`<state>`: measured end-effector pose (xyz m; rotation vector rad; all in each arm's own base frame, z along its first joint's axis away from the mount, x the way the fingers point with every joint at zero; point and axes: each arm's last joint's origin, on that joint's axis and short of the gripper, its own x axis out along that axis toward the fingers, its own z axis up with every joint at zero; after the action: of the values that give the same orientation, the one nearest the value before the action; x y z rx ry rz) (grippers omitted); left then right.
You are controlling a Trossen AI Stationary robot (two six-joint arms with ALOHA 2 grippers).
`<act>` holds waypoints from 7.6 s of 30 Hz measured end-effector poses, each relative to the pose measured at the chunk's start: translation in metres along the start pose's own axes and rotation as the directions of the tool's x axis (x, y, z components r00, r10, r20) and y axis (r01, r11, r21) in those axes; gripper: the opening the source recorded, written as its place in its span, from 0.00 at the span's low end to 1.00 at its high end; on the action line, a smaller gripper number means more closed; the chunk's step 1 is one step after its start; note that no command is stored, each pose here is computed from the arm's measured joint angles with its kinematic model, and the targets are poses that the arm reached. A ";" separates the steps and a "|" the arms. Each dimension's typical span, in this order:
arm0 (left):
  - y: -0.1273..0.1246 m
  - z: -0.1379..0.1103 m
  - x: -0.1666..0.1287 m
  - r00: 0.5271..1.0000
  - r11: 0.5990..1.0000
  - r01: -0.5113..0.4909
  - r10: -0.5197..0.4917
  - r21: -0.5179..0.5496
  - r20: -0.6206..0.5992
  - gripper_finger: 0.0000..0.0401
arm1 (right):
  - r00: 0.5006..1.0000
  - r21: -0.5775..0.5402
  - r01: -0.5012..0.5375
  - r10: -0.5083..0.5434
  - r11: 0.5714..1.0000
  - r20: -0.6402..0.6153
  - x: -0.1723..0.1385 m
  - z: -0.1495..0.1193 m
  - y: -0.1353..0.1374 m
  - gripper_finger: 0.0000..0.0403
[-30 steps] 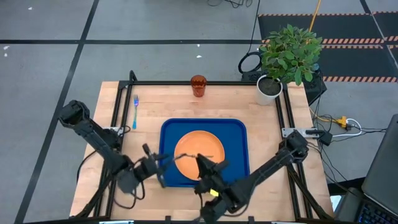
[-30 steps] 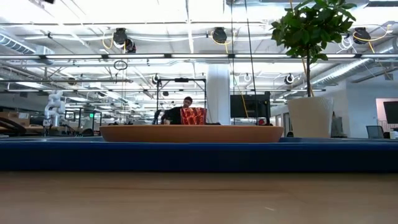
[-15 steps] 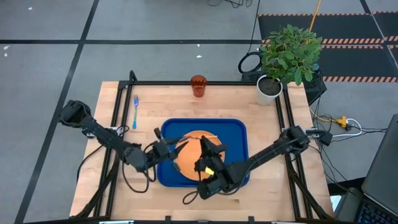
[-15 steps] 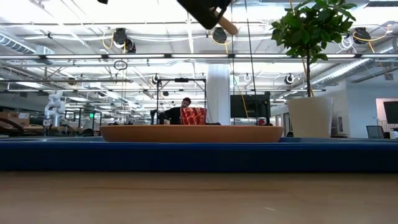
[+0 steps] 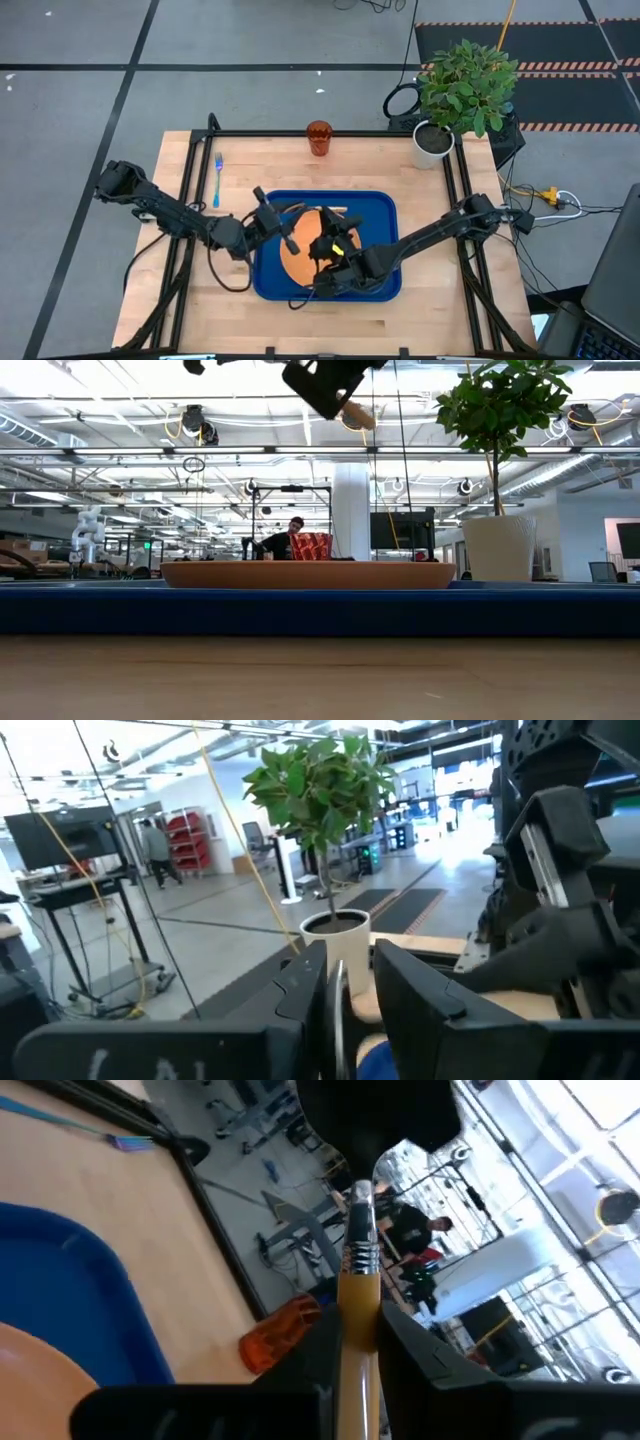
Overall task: Pick and place plate/cup/fork/spoon on tray
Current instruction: Put the yellow spoon on the blue serving tray to the left of the orange plate
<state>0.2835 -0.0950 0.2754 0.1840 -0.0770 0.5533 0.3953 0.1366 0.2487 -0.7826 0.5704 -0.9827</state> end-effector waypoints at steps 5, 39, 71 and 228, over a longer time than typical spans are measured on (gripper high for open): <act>0.000 0.000 0.000 1.000 0.998 0.003 -0.003 0.056 0.000 0.22 | 1.000 0.029 -0.026 0.026 0.999 -0.002 0.003 0.001 0.001 0.14; -0.017 0.000 -0.036 0.991 0.901 -0.030 0.083 0.432 -0.104 0.04 | 0.996 0.076 0.078 -0.080 0.994 0.023 -0.016 0.012 -0.011 0.35; 0.123 -0.015 0.000 0.308 0.878 0.329 -0.448 -0.348 -0.839 0.06 | 0.996 0.036 -0.001 -0.002 0.999 0.086 -0.045 -0.036 -0.024 0.36; 0.076 -0.108 0.059 0.251 0.620 0.778 -0.158 0.102 -0.955 0.36 | 0.863 0.386 -0.494 0.494 0.779 0.107 -0.042 -0.122 -0.051 0.36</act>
<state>0.2961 0.0199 0.1880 0.4752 1.2561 -0.1014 0.2612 0.1187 0.2193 -0.2332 0.5141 -0.5743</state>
